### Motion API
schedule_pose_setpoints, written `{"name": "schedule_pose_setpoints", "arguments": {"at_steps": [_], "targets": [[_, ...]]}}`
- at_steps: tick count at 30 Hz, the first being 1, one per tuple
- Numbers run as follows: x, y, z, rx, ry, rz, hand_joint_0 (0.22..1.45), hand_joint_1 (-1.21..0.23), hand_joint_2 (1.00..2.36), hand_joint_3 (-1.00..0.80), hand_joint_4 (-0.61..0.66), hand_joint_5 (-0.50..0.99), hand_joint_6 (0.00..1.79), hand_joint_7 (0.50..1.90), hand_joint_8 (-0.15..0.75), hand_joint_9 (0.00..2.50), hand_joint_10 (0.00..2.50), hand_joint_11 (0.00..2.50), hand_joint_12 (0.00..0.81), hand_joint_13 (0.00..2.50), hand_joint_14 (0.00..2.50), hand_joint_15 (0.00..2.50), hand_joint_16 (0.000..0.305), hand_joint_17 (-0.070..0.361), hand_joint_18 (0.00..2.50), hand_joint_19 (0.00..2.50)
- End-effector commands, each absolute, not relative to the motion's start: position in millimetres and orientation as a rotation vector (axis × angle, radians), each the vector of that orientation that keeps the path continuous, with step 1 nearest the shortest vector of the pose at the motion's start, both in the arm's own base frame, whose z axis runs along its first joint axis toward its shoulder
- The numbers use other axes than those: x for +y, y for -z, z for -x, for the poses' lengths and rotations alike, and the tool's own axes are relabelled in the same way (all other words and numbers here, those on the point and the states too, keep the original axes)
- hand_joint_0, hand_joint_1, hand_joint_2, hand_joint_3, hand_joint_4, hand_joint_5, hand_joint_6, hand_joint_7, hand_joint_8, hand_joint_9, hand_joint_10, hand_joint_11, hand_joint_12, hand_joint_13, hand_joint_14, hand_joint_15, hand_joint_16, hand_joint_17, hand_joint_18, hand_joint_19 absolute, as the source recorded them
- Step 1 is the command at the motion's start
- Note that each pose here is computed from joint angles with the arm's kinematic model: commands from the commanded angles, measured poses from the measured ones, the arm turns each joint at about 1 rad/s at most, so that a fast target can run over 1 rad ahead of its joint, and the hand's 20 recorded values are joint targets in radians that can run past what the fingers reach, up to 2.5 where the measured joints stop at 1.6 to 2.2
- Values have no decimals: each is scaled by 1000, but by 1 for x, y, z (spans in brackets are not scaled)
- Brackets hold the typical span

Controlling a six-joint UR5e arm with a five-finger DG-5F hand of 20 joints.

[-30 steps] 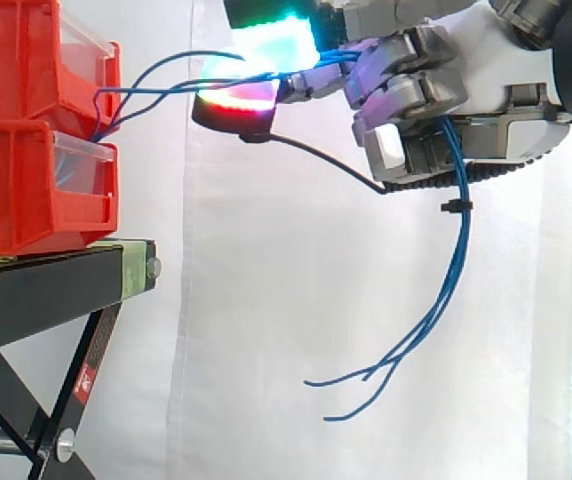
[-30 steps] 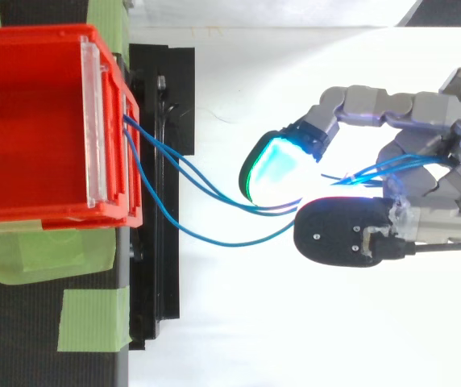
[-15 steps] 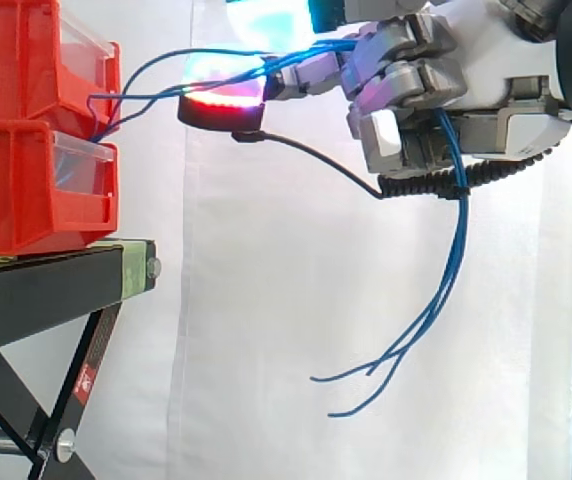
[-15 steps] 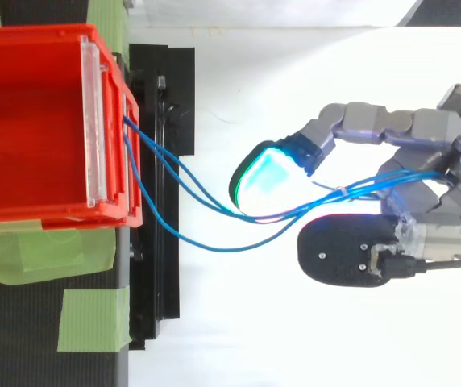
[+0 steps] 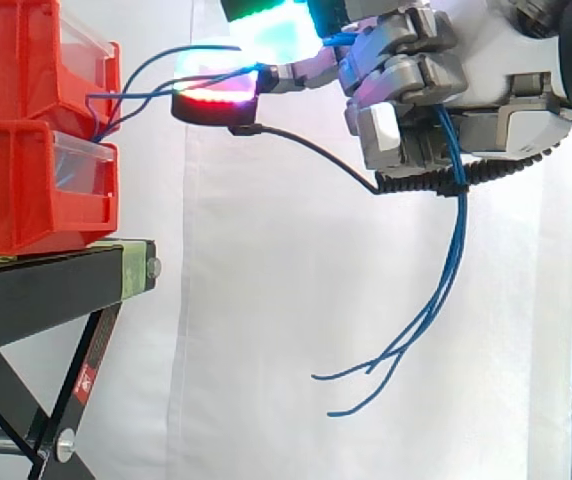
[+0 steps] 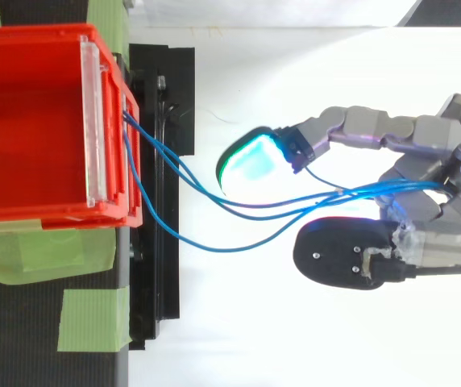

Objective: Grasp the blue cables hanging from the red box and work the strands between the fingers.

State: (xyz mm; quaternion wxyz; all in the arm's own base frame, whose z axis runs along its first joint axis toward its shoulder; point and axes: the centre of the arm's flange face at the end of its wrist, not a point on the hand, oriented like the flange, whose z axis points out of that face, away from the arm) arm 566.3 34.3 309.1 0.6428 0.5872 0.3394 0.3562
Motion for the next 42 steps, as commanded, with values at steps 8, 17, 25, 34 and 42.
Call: {"name": "schedule_pose_setpoints", "arguments": {"at_steps": [8, 17, 25, 34, 42], "targets": [[35, -309, -566, 773, -812, -1338, 1061, -695, 1006, 193, 179, 418, 225, 1536, 478, 1742, 2500, 2500, 586, 1938, 2500, 1600, 255, 191, 2500, 583], [35, -309, -566, 775, -811, -1338, 795, -653, 1003, -139, 250, 488, 35, 1474, 478, 1742, 2500, 2500, 586, 1938, 2500, 1600, 255, 191, 2500, 583], [35, -309, -566, 773, -812, -1338, 1233, -662, 1015, -6, 376, 578, 20, 1075, 478, 1742, 2500, 2500, 586, 1938, 2500, 1600, 255, 191, 2500, 583], [35, -310, -567, 775, -812, -1335, 726, -587, 1326, -110, 458, 624, 21, 1222, 478, 1742, 2500, 2500, 586, 1938, 2500, 1600, 255, 191, 2500, 583], [35, -310, -568, 763, -819, -1332, 1291, -669, 1014, 50, 334, 673, 22, 1204, 478, 1742, 2500, 2500, 586, 1938, 2500, 1600, 255, 191, 2500, 583]]}}
